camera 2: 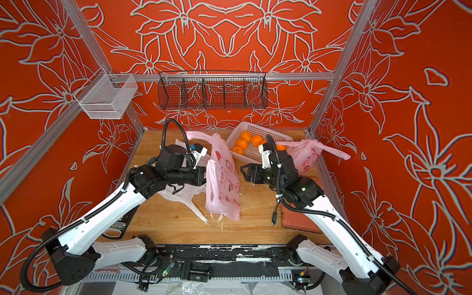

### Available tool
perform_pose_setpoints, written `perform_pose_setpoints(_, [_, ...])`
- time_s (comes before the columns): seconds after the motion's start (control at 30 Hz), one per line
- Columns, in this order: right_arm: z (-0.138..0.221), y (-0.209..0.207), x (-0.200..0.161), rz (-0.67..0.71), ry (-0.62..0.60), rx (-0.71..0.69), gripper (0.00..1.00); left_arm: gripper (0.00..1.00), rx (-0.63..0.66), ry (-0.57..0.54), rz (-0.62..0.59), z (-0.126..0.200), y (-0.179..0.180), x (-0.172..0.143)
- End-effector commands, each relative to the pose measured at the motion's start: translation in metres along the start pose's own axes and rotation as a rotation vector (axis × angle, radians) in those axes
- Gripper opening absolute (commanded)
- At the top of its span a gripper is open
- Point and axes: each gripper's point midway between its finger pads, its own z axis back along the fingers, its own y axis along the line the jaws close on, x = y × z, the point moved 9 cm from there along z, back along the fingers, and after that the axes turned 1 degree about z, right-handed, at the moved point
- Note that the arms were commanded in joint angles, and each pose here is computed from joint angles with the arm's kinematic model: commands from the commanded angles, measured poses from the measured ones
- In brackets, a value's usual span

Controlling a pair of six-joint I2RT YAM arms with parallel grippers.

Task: Place the oranges into plastic bags & tie knots
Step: Open the plastic bag from the plastic bag.

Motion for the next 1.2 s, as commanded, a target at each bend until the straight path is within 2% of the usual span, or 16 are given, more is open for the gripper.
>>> perform_pose_setpoints(0.0, [-0.013,0.033,0.01,-0.066,0.055,0.284,0.86,0.0,-0.015,-0.046,-0.024,0.003,-0.002,0.005])
perform_pose_setpoints(0.2, [-0.03,0.064,0.016,-0.022,0.143,0.252,0.86,0.0,0.0,-0.111,-0.066,0.02,-0.007,0.01])
perform_pose_setpoints(0.33, [-0.036,0.076,0.016,-0.011,0.149,0.275,0.84,0.0,0.012,-0.117,-0.086,0.027,-0.007,0.014])
perform_pose_setpoints(0.87, [-0.065,0.08,0.015,-0.036,0.179,0.275,0.71,0.0,-0.018,-0.086,-0.08,0.019,-0.001,0.008])
perform_pose_setpoints(1.03, [-0.073,0.076,0.014,-0.05,0.186,0.238,0.58,0.0,-0.017,-0.09,-0.08,0.02,0.0,0.007])
perform_pose_setpoints(1.17, [-0.076,0.078,0.012,-0.057,0.2,0.263,0.46,0.0,-0.009,-0.091,-0.081,0.02,0.001,0.006])
